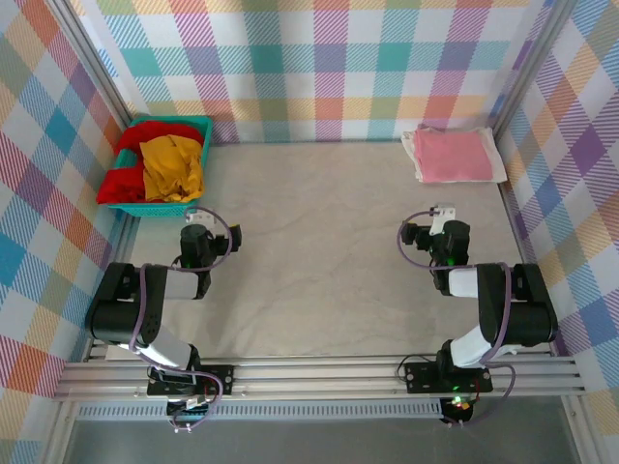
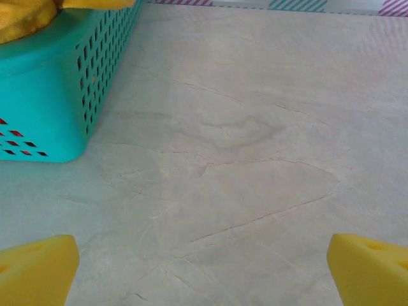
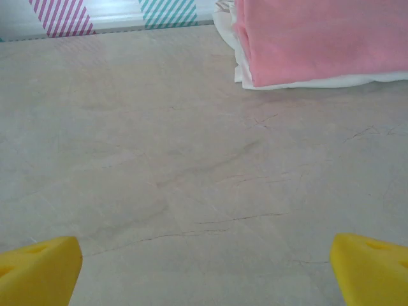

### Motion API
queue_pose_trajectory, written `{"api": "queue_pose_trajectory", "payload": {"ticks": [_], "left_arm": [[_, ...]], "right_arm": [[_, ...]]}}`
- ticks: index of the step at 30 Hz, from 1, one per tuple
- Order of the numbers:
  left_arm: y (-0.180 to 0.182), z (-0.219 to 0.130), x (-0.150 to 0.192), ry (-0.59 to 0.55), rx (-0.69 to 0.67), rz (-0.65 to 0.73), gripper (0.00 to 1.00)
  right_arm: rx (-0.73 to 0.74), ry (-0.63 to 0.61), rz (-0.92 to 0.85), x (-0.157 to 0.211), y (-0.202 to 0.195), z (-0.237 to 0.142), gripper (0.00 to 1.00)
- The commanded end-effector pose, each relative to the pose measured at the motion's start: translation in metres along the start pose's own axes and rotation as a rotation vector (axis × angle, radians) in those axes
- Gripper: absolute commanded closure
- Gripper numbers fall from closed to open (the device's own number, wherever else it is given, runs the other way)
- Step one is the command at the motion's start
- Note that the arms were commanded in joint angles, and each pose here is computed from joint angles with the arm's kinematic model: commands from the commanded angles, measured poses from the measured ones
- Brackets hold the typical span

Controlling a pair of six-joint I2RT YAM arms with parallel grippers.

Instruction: Fold and stack the t-shirts

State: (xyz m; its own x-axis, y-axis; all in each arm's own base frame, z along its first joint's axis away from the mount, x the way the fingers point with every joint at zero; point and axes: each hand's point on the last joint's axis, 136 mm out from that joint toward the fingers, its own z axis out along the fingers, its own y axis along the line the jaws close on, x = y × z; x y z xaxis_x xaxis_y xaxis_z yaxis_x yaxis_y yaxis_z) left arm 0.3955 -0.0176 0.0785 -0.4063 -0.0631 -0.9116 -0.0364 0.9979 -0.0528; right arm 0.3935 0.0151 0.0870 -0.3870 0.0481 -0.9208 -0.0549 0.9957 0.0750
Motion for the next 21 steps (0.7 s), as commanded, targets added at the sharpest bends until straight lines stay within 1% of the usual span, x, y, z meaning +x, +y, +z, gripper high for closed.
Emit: {"api": "queue_pose_trajectory", "payload": {"ticks": [1,16,20,21], "left_arm": [[0.0022,0.0027,-0.0012,0.005,0.004,0.006,0.0],[0.004,0.0033,-0.0014,0.007,0.019,-0.013,0.0],[0.0013,0.0031,-0.0035,0.011,0.033,-0.005,0.0],[0.0007,0.0012,-0.0057,0.004,0.031,-0.003,0.0]], "right_arm": [[0.003,-0.029,0.007,-0.0071,-0.0007,0.0009,0.0],[0.003,-0.022,0.009,-0.0066,-0.0006,0.0022,0.01],[0.002,-0.03,0.007,-0.0073,-0.0003,0.0008,0.0],[0.011,-0.048,0.013,-0.0106,-0.0017,-0.0013,0.01]]}}
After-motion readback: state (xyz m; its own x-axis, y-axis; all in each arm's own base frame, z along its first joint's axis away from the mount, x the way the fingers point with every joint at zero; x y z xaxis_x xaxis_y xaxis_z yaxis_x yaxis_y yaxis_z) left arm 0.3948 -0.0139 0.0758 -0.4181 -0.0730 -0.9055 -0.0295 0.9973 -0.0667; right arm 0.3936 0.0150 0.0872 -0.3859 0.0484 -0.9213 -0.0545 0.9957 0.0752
